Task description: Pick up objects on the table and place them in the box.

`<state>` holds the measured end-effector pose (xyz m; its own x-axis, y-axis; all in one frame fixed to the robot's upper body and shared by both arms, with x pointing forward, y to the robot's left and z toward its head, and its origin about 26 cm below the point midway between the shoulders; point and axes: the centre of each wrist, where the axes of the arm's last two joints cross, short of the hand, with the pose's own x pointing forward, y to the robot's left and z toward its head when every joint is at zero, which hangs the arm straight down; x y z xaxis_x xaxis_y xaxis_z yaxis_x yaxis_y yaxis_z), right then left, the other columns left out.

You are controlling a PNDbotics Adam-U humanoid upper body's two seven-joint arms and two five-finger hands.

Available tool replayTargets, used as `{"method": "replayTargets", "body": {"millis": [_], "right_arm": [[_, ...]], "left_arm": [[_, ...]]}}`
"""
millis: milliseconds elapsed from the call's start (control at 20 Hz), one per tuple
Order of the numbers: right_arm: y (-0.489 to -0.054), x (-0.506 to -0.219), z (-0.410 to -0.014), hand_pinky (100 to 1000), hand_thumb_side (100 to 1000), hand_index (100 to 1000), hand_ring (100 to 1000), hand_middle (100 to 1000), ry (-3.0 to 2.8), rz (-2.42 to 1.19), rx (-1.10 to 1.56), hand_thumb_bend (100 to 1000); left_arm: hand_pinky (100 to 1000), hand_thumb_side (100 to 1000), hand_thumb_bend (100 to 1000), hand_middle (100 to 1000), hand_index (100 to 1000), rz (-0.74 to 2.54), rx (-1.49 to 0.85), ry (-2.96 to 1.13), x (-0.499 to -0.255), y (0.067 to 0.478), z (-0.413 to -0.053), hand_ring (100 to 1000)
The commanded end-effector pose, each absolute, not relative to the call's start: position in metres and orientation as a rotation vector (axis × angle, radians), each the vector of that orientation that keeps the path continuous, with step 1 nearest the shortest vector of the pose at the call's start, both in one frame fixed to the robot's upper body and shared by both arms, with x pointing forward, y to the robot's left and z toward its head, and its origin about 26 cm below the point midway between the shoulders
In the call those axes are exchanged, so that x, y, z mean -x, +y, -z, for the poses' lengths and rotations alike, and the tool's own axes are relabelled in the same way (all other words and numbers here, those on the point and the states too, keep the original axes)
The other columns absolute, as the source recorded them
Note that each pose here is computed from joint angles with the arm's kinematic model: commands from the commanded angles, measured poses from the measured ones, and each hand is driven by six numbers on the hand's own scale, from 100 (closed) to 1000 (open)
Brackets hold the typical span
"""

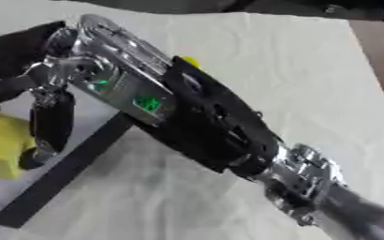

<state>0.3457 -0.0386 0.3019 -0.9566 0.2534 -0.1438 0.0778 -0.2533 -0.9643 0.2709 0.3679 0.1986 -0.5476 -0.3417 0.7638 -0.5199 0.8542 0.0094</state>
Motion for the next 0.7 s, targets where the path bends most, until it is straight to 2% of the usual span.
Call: {"method": "replayTargets", "body": {"millis": [50,500,700], "right_arm": [[-0.038,-0.358,-0.299,799,100,552,625,483,-1.864,-2.31,0.474,399],[-0.041,-0.379,-0.287,795,100,555,624,482,-1.878,-2.176,0.567,401],[-0.039,-0.387,-0.279,816,100,636,684,546,-1.811,-2.195,0.596,441]], "left_arm": [[777,696,667,808,898,-0.238,-0.639,-2.239,-0.269,0.368,-0.21,805],[777,697,667,807,897,-0.238,-0.629,-2.233,-0.269,0.364,-0.208,805],[777,697,666,807,897,-0.234,-0.62,-2.24,-0.27,0.363,-0.209,805]]}}
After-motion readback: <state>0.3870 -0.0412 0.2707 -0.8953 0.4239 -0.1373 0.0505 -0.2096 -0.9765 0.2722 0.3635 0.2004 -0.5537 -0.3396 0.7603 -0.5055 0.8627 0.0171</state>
